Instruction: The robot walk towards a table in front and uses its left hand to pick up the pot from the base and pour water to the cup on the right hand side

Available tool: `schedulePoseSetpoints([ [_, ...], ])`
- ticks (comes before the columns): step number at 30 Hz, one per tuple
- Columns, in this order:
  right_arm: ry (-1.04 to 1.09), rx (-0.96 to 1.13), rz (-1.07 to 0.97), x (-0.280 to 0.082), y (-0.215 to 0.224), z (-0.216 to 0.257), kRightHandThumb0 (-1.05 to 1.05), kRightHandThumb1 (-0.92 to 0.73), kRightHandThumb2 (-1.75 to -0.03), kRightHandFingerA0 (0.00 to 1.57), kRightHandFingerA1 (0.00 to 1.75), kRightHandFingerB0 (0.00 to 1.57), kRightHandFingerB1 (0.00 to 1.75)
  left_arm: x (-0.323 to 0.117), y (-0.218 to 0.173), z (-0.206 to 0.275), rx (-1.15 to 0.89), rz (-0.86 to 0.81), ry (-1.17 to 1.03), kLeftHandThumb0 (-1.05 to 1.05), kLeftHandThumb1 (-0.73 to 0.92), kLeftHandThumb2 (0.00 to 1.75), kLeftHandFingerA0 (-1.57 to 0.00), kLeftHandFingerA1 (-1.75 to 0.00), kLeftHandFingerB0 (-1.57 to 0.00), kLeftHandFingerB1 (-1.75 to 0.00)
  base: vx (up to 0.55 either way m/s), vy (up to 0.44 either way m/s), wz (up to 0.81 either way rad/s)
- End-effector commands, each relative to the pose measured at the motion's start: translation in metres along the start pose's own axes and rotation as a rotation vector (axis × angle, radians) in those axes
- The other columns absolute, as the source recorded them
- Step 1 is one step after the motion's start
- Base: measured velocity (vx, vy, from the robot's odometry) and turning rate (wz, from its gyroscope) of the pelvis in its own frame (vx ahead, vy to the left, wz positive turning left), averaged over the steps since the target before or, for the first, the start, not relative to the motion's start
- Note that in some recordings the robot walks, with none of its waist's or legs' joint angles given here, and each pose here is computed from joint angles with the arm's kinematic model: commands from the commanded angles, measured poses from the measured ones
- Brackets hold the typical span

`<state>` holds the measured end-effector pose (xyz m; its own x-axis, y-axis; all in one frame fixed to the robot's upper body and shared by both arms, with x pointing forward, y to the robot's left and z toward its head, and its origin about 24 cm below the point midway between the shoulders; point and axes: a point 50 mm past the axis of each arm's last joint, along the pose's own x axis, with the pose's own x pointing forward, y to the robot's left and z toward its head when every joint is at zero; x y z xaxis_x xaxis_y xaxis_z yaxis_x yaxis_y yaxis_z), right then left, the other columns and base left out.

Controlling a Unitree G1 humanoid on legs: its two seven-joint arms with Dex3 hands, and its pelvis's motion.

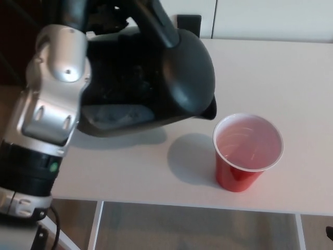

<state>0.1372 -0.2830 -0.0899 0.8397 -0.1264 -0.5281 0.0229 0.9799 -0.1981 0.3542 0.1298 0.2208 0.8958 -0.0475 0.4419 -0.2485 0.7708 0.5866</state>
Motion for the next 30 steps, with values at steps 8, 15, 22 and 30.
schedulePoseSetpoints([
  [8, 0.014, -0.039, -0.015, 0.003, -0.006, 0.006, -0.63, -0.5, -0.82, 0.28, 0.55, 0.14, 0.45, 0.009, -0.003, 0.041, 0.185, 0.088, -0.286, -0.23, 0.55, 0.56, -0.9, -1.75, -0.72, -1.66, 0.0, 0.0, 0.0],
  [15, 0.014, -0.033, -0.003, 0.005, -0.006, 0.007, -0.62, -0.51, -0.81, 0.29, 0.54, 0.13, 0.44, 0.015, 0.01, 0.044, 0.24, 0.103, -0.379, -0.17, 0.59, 0.57, -0.86, -1.75, -0.62, -1.75, 0.0, 0.0, 0.0],
  [22, 0.017, -0.032, 0.002, 0.007, -0.005, 0.008, -0.64, -0.5, -0.82, 0.27, 0.54, 0.12, 0.44, 0.022, 0.028, 0.052, 0.287, 0.124, -0.438, -0.2, 0.59, 0.56, -0.87, -1.75, -0.64, -1.75, 0.0, 0.0, 0.0],
  [30, 0.021, -0.02, 0.0, 0.008, -0.006, 0.007, -0.63, -0.51, -0.81, 0.25, 0.52, 0.12, 0.43, 0.025, 0.033, 0.057, 0.333, 0.108, -0.527, -0.21, 0.6, 0.56, -0.87, -1.75, -0.6, -1.73, 0.0, 0.0, 0.0],
])
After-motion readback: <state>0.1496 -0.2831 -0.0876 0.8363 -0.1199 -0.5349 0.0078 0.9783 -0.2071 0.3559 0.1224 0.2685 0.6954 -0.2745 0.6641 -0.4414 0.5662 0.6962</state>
